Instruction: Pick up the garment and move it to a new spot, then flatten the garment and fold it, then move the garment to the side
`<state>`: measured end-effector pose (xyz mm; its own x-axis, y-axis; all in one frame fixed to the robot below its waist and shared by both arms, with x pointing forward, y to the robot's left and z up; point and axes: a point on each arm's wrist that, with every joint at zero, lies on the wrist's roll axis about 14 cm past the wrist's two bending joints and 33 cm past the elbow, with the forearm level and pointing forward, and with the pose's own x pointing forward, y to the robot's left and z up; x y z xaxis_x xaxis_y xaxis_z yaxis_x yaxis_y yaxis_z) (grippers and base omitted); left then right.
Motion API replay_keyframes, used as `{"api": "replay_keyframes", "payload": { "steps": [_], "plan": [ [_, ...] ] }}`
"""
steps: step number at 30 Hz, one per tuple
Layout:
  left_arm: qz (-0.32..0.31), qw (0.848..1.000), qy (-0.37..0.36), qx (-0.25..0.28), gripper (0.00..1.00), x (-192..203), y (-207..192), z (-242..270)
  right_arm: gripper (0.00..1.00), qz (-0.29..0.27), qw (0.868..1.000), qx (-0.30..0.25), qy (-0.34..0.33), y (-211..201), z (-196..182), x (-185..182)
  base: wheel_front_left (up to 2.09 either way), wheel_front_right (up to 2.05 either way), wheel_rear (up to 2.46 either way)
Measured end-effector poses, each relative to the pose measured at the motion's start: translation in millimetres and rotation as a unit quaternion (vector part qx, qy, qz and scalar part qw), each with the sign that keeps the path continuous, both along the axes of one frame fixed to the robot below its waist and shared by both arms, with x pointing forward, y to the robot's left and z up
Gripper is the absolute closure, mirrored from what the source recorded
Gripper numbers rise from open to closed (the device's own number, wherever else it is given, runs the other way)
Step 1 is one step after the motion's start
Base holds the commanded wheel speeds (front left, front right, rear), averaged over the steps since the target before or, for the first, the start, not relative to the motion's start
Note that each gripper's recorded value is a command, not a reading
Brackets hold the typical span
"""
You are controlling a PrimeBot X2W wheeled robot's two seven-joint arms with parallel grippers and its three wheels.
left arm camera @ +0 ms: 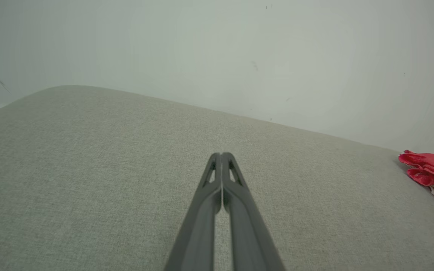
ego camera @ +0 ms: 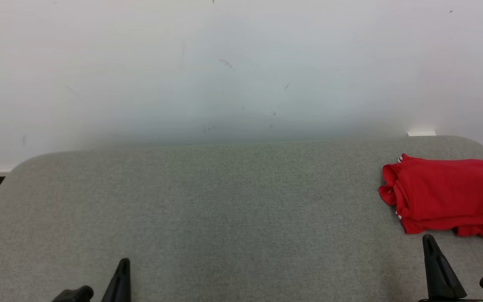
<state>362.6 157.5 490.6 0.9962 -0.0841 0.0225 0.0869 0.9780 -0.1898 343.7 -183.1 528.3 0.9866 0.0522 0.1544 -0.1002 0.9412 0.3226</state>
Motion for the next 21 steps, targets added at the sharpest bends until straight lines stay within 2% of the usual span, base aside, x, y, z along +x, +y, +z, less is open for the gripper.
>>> {"api": "replay_keyframes", "payload": {
  "steps": [11, 21],
  "plan": [
    [0.023, 0.995, 0.022, -0.099, 1.0, 2.3, 10.2, -3.0, 1.0, -0.012, 0.996, 0.089, 0.026, -9.2, -7.5, 3.7, 0.0, 0.0, 0.0],
    [0.035, 0.982, 0.034, -0.182, 1.0, 4.8, 15.4, -3.2, 1.0, -0.017, 0.986, 0.162, 0.04, -13.9, -9.9, 9.5, 0.0, 0.0, 0.0]
  ]
}}
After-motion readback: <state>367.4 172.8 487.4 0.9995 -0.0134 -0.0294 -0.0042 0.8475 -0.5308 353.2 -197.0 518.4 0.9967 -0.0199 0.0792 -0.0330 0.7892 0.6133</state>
